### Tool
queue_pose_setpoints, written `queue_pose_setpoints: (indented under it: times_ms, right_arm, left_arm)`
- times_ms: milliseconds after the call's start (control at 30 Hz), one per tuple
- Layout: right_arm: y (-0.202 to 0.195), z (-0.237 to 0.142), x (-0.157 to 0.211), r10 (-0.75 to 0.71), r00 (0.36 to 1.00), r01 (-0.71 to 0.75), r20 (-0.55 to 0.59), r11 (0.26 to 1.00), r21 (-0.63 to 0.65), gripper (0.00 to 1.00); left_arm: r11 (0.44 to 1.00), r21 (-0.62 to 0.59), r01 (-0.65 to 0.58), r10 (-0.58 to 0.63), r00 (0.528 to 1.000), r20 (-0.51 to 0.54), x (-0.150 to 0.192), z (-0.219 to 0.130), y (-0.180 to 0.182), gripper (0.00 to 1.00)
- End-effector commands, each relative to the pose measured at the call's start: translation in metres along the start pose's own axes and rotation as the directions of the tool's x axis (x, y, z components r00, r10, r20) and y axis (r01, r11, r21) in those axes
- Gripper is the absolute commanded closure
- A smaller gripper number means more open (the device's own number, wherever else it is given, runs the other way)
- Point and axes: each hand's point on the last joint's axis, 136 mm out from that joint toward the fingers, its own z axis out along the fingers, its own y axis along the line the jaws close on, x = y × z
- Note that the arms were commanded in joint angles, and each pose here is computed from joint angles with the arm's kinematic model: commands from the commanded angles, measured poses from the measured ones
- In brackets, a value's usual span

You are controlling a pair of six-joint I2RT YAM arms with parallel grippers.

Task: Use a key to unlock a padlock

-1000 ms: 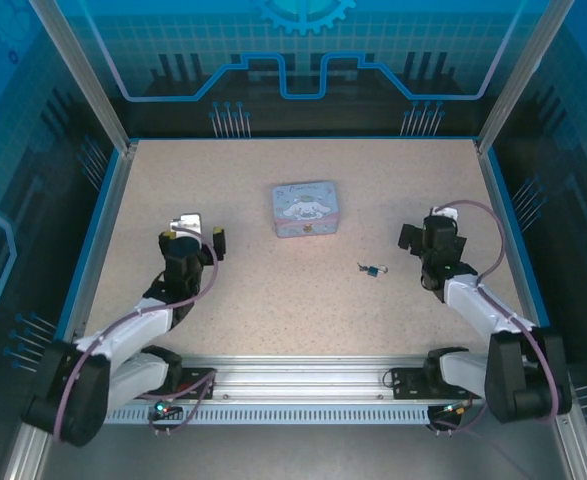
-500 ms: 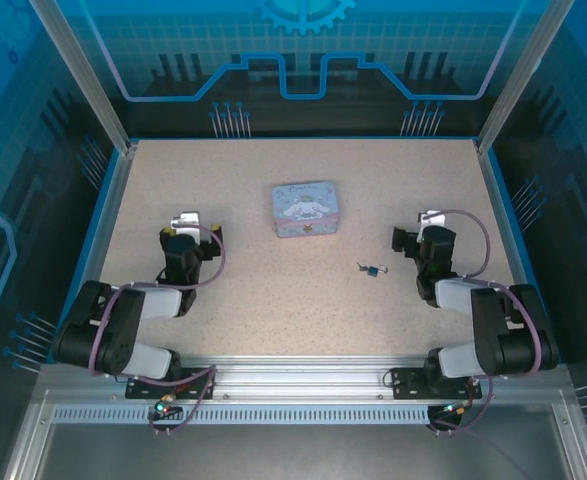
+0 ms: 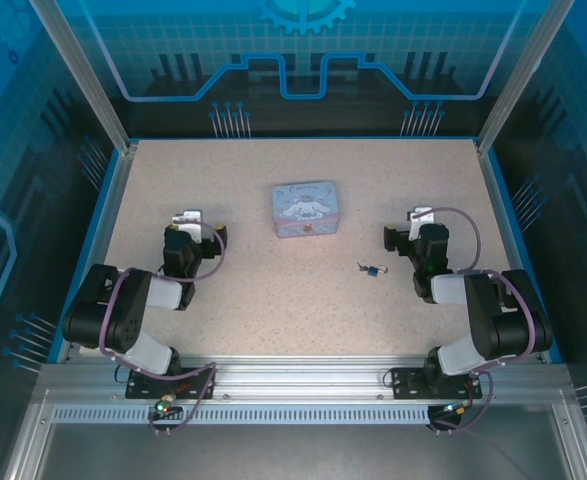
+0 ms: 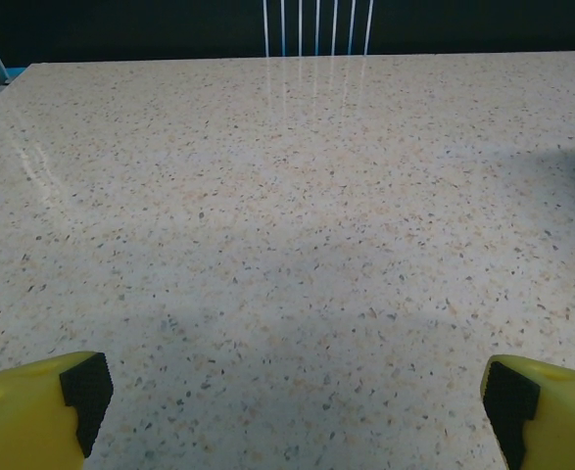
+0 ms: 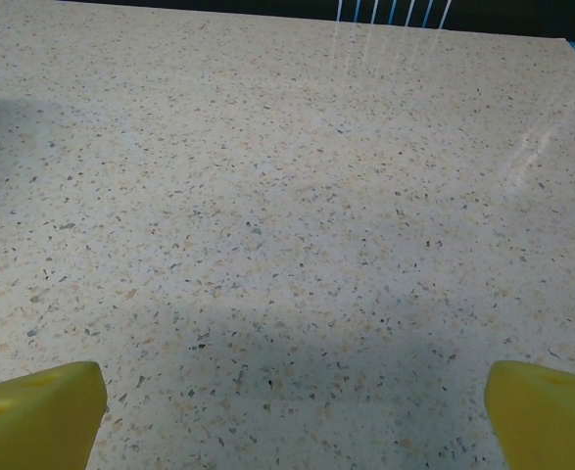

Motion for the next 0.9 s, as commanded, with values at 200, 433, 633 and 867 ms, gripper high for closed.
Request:
queue_pose_setpoints:
  times_ms: [200, 433, 633, 867]
  right_arm:
    - [0.0062, 0.0026, -0.0170, -0.016, 0.999, 0.017, 0.048, 1.000, -0.020, 0.00]
    - [0.0057, 0.0027, -0.0173, -0.016, 0.999, 0.017, 0.049, 1.000, -0.019, 0.00]
    - [0.0068, 0.0036, -0.0165, -0.016, 0.999, 0.017, 0.044, 0.999, -0.031, 0.00]
    - [0.0069, 0.0032, -0.0169, -0.015, 0.999, 0.016, 0.046, 0.999, -0.034, 0.00]
  left_arm:
    - [0.997, 0.012, 0.075, -0.075, 0.997, -0.008, -0.0085, 0.0087, 0.0099, 0.01]
    - [0.997, 0.012, 0.075, -0.075, 0.997, -0.009, -0.0085, 0.0087, 0.0099, 0.01]
    - [0.997, 0.012, 0.075, -0.075, 0.997, -0.010, -0.0080, 0.0087, 0.0099, 0.01]
    - [0.997, 0.012, 0.075, -0.075, 0.997, -0.009, -0.0083, 0.0086, 0.0099, 0.01]
